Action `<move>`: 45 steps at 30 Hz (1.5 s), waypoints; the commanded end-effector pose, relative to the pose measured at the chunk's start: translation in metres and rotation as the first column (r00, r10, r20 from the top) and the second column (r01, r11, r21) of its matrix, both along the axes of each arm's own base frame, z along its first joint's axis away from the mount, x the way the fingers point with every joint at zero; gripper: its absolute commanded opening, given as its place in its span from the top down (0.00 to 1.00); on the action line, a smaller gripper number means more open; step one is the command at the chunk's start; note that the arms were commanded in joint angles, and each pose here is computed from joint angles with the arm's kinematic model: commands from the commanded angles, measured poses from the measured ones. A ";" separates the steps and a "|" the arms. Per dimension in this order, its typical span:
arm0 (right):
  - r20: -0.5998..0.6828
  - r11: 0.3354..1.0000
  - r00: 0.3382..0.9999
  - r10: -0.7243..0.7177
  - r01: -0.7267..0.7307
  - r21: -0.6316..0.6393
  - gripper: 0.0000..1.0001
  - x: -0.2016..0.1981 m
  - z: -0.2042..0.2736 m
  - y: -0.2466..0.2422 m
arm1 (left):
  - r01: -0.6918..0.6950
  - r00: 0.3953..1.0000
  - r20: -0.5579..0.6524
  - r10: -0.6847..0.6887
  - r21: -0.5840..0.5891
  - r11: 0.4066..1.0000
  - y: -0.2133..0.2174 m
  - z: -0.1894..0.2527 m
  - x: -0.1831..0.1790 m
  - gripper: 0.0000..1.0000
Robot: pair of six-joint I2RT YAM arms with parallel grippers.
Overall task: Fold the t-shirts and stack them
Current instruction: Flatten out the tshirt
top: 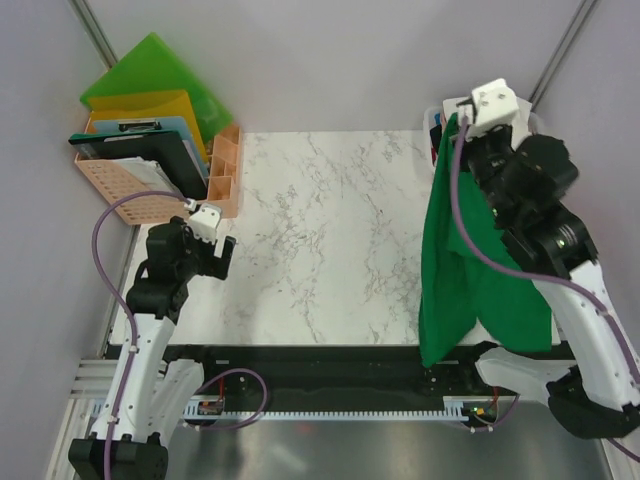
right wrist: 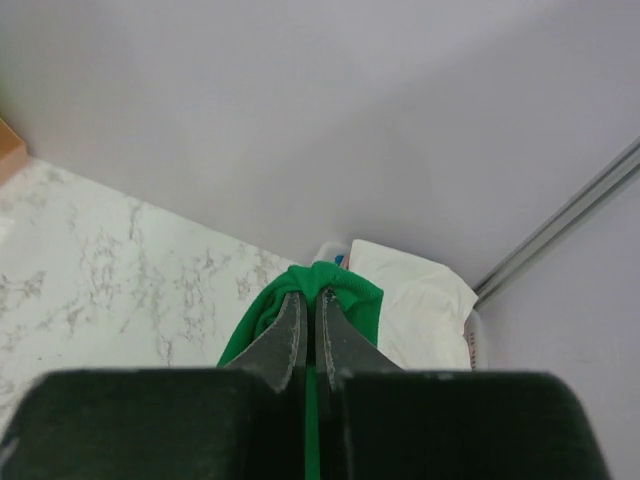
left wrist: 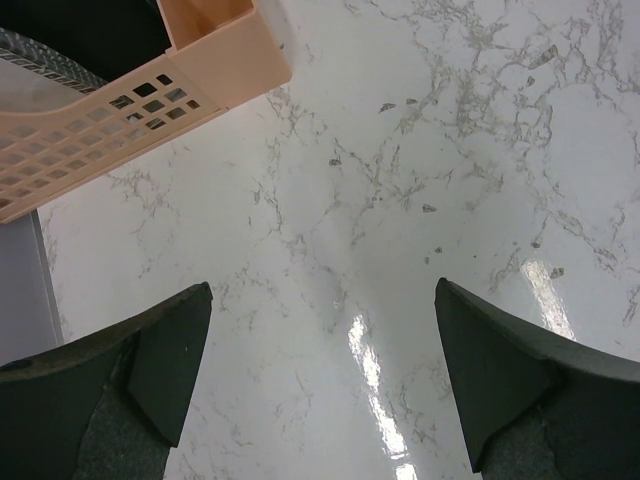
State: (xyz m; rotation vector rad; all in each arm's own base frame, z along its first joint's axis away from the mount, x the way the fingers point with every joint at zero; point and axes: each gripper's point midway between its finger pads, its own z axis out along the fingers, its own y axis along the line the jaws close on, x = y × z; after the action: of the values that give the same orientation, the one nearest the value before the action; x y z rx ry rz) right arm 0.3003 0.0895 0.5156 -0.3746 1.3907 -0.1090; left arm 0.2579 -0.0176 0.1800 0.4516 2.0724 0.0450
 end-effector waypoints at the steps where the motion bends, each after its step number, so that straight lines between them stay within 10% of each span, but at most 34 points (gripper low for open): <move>1: 0.034 0.996 0.996 -0.084 0.083 0.019 1.00 0.016 0.018 -0.014 | 0.029 0.999 0.031 -0.029 0.004 1.000 -0.002 0.010 0.000 0.00; 12: -0.465 0.996 0.882 0.076 -0.093 -0.016 1.00 0.198 -0.132 0.075 | 0.028 0.999 0.018 -0.028 0.003 1.000 -0.002 0.010 0.000 0.00; 22: -0.328 0.850 0.812 0.483 -0.525 -0.046 1.00 0.077 -0.061 0.229 | 0.020 1.000 -0.001 -0.020 0.011 1.000 0.000 0.004 0.000 0.00; 29: 0.018 0.849 0.849 0.528 -0.528 0.019 1.00 -0.014 0.059 0.152 | 0.023 1.000 -0.012 -0.023 0.004 1.000 -0.001 0.002 0.001 0.00; 34: 0.186 0.955 0.937 0.295 -0.292 -0.045 1.00 -0.034 0.112 0.072 | 0.032 0.999 -0.025 -0.032 -0.008 0.999 -0.003 0.002 0.004 0.00; 45: -0.116 0.979 0.974 0.196 -0.201 -0.030 1.00 0.089 -0.025 0.060 | 0.027 0.999 -0.016 -0.027 -0.008 1.000 -0.002 0.002 -0.002 0.00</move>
State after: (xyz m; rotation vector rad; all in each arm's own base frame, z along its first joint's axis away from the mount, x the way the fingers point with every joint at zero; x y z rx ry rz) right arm 0.3382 0.1449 0.5437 -0.5691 1.3224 0.0189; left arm 0.2547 -0.0177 0.1664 0.4571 2.1348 0.0185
